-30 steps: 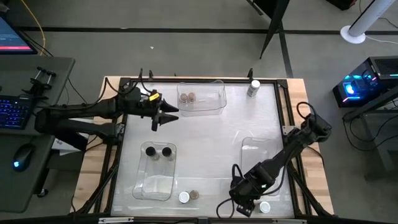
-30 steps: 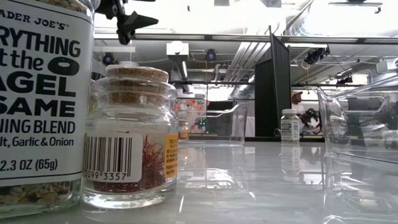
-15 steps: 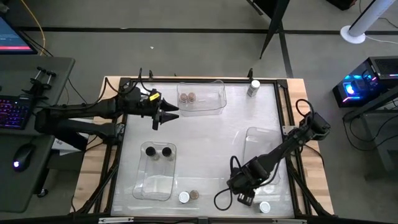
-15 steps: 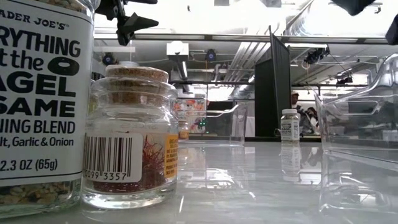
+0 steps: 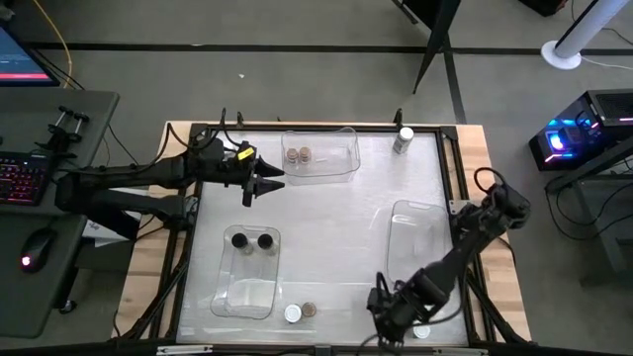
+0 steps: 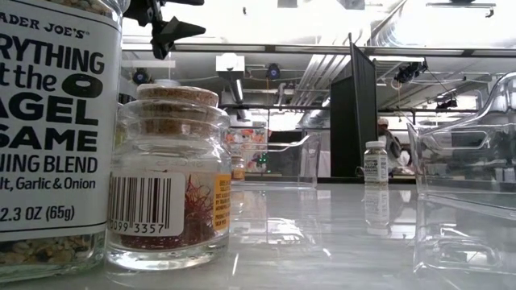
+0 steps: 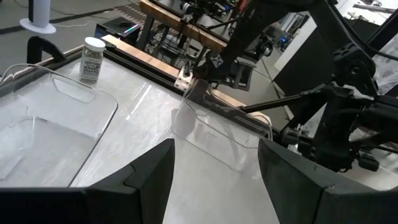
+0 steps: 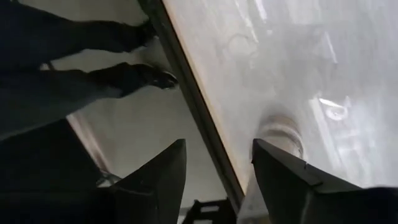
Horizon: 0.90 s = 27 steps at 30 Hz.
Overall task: Sort spices by type
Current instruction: Put the brown seasoning bottle into the middle transparent bin
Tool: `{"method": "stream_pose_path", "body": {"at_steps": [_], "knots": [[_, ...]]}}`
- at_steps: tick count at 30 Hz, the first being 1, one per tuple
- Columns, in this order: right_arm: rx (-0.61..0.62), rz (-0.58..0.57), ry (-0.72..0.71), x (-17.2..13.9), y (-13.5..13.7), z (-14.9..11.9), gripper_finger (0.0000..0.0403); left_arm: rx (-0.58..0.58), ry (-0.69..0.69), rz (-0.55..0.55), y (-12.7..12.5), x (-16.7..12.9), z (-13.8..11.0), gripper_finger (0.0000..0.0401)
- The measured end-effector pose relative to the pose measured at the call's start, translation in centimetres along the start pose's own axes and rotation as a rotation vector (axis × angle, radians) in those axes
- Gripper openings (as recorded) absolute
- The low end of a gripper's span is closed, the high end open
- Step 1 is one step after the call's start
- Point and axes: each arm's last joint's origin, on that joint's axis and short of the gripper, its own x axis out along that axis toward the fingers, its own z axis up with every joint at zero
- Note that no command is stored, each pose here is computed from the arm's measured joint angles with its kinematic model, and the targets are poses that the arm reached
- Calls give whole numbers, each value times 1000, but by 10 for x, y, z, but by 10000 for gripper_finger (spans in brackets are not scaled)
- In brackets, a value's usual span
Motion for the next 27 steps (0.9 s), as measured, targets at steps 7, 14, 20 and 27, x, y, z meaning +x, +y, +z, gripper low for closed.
{"method": "stream_pose_path", "body": {"at_steps": [7,14,20,27], "knots": [[-25,-74,59,1,-5,-12,232,0,0,0,0,0,0,218],[-152,-85,64,8,-5,-12,297,-5,0,0,0,0,0,218],[-247,-133,39,25,-5,-10,305,-6,0,0,0,0,0,218],[-266,-172,87,44,-9,-10,306,-7,0,1,0,0,0,218]]}}
